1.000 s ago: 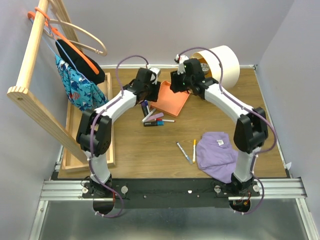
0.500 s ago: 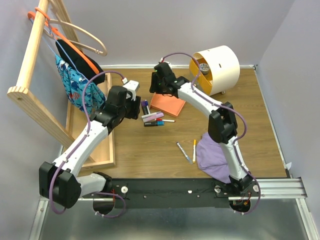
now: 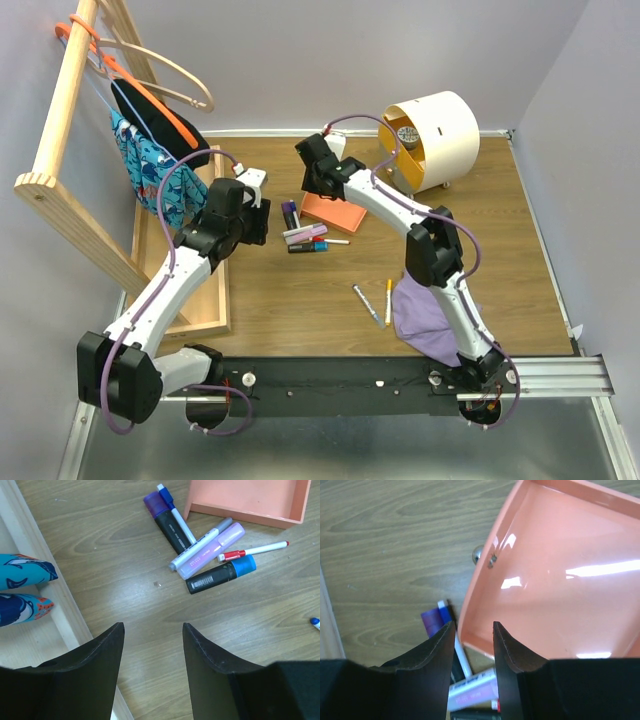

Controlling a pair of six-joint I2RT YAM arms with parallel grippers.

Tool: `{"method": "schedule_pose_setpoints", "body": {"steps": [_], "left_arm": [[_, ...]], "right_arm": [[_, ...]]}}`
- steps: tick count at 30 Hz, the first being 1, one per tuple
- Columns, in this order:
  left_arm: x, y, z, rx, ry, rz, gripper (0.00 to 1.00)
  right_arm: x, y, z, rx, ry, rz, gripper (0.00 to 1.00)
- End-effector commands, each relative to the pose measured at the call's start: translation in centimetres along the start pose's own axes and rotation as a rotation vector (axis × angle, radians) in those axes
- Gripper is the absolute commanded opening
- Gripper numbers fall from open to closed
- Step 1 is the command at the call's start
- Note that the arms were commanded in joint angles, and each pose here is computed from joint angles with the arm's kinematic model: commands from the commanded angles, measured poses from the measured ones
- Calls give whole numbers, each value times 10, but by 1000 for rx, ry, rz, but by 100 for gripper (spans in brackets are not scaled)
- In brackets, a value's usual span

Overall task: Sort the stationery into containers
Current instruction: Pick up the drawer from the center of the board.

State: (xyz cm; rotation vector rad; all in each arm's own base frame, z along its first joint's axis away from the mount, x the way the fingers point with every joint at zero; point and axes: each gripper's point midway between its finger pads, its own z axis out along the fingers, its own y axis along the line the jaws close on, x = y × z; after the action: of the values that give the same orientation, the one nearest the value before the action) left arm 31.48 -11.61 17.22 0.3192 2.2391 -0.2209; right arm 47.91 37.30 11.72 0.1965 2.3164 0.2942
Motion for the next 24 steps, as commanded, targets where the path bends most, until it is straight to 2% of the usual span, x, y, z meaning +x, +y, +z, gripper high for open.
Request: {"method": "schedule_pose_setpoints", "body": {"steps": [1, 6, 9, 17, 20, 24], "left_arm": [[-3, 7, -6, -20, -36, -24, 59], [6, 12, -6, -34, -24, -29, 59], [6, 11, -5, -31, -21, -31, 59], [-7, 4, -1, 23, -48, -86, 59], [-8, 4, -1, 30, -59, -94, 59], [-6, 3, -2, 34, -68, -89, 59]], "right_arm": [[-5, 3, 25, 32, -52, 11, 43], [0, 5, 42, 30, -59, -1, 41], [8, 0, 44, 41, -40, -18, 36], [16, -8, 22, 9, 12, -132, 30], [21, -9, 16, -20, 37, -191, 23], [30, -16, 8, -39, 71, -257, 20]]}}
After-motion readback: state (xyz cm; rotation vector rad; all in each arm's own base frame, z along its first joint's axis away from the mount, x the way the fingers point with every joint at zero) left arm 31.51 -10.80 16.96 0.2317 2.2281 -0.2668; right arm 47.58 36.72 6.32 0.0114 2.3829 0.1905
